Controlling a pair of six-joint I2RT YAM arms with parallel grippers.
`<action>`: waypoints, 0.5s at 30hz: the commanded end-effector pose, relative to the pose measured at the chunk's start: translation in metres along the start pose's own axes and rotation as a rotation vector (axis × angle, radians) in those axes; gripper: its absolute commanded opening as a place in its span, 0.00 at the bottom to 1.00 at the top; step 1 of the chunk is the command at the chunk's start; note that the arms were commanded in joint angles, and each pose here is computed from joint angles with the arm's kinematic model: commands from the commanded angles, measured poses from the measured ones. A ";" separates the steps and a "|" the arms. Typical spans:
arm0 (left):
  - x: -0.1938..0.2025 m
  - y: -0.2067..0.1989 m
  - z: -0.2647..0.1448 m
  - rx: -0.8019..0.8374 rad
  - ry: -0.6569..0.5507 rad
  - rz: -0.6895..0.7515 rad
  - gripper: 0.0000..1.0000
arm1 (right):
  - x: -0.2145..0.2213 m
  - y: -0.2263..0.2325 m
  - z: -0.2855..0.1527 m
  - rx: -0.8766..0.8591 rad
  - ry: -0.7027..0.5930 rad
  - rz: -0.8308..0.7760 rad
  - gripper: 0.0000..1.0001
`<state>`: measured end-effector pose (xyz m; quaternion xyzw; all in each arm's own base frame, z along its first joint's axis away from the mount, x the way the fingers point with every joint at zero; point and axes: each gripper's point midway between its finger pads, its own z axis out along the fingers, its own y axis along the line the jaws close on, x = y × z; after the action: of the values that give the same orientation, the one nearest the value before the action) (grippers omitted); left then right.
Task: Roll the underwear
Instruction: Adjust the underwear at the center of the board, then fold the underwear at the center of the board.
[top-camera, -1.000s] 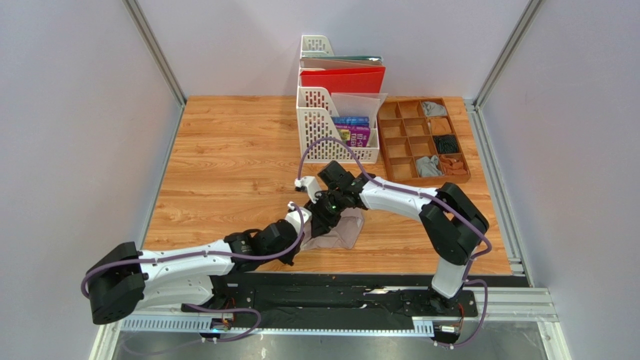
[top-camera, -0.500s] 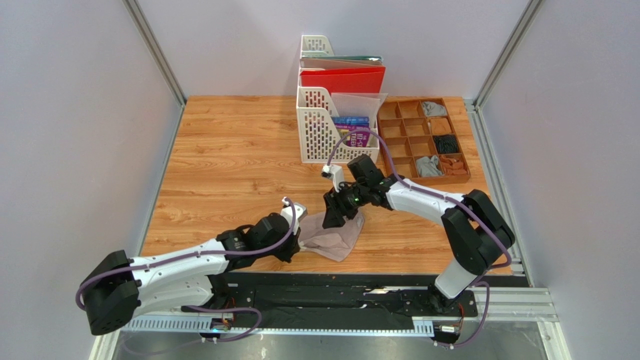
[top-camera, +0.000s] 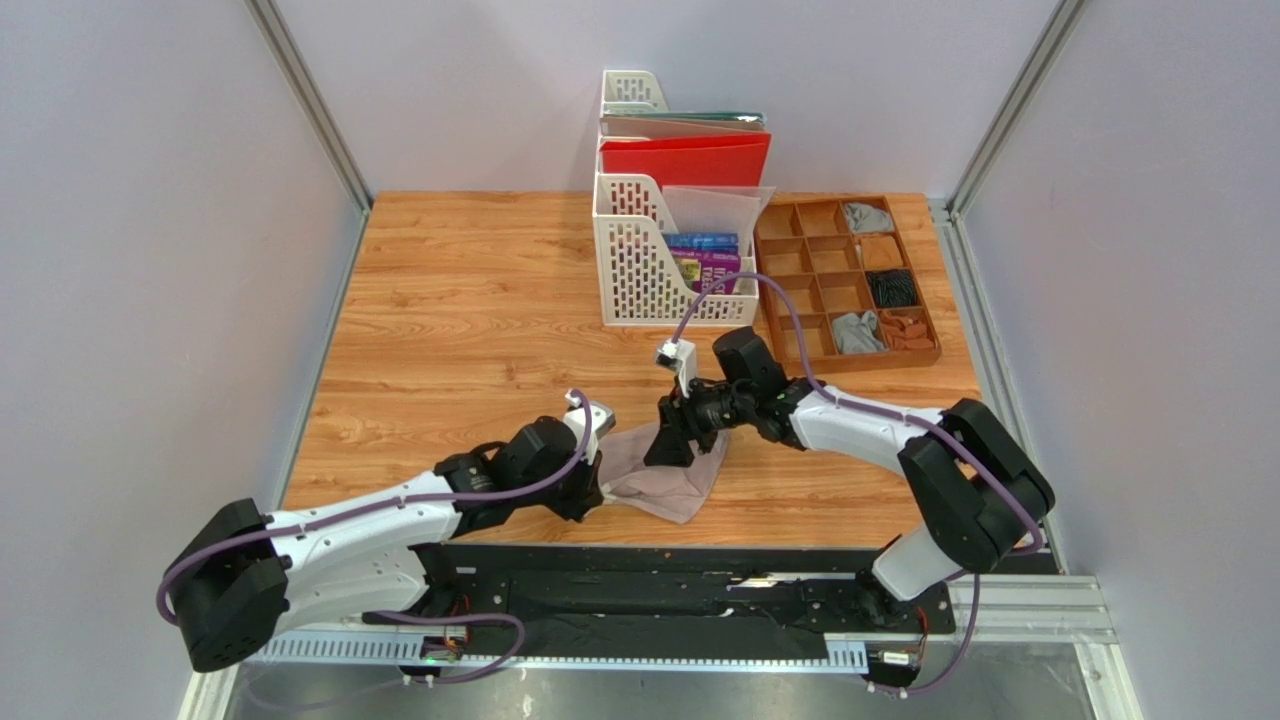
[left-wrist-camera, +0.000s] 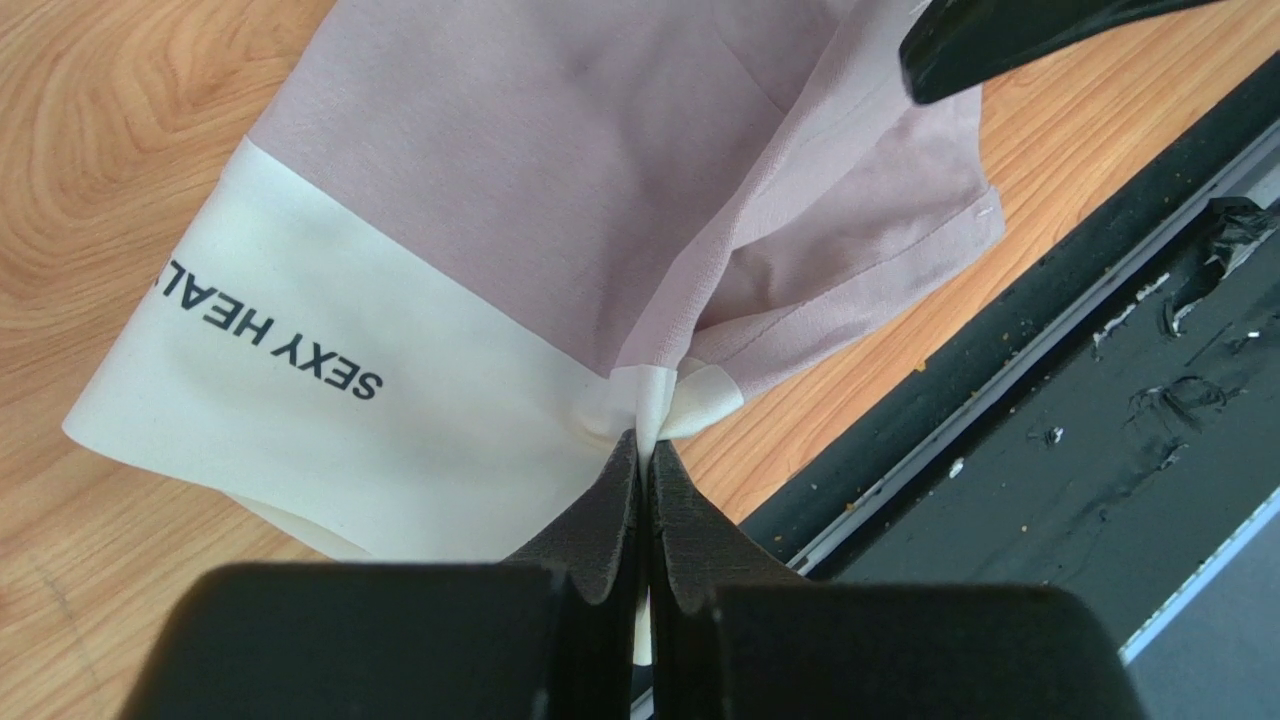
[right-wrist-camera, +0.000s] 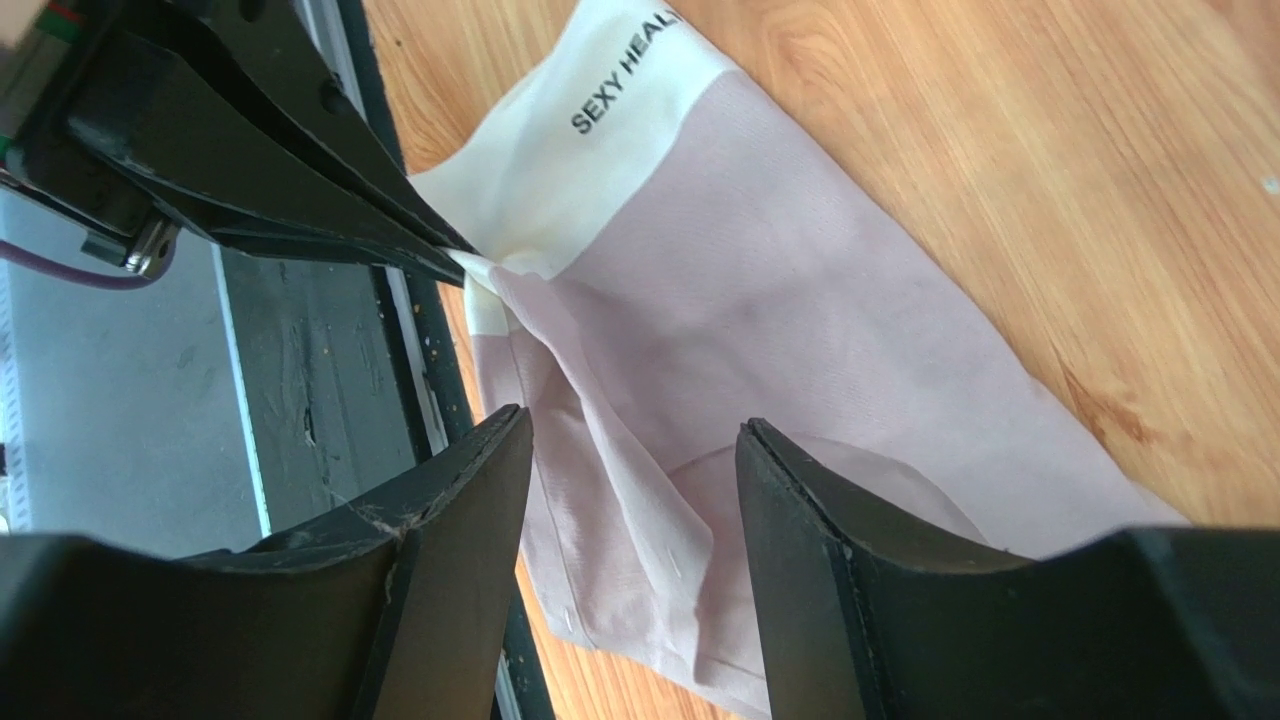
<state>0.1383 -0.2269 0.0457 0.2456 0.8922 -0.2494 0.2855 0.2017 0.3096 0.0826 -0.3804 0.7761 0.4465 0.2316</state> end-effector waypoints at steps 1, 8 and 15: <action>-0.017 -0.012 -0.004 0.047 -0.034 0.001 0.00 | -0.018 0.003 0.010 -0.040 -0.065 -0.079 0.57; -0.017 -0.009 -0.005 0.035 -0.037 -0.004 0.00 | -0.011 0.010 0.024 -0.109 -0.004 -0.086 0.57; -0.019 -0.004 -0.004 0.025 -0.033 -0.040 0.00 | 0.007 0.029 0.034 -0.168 0.056 -0.093 0.54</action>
<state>0.1399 -0.2250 0.0457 0.2385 0.8946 -0.2523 0.2812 0.1833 0.3335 0.0632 -0.4161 0.7551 0.4686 0.1927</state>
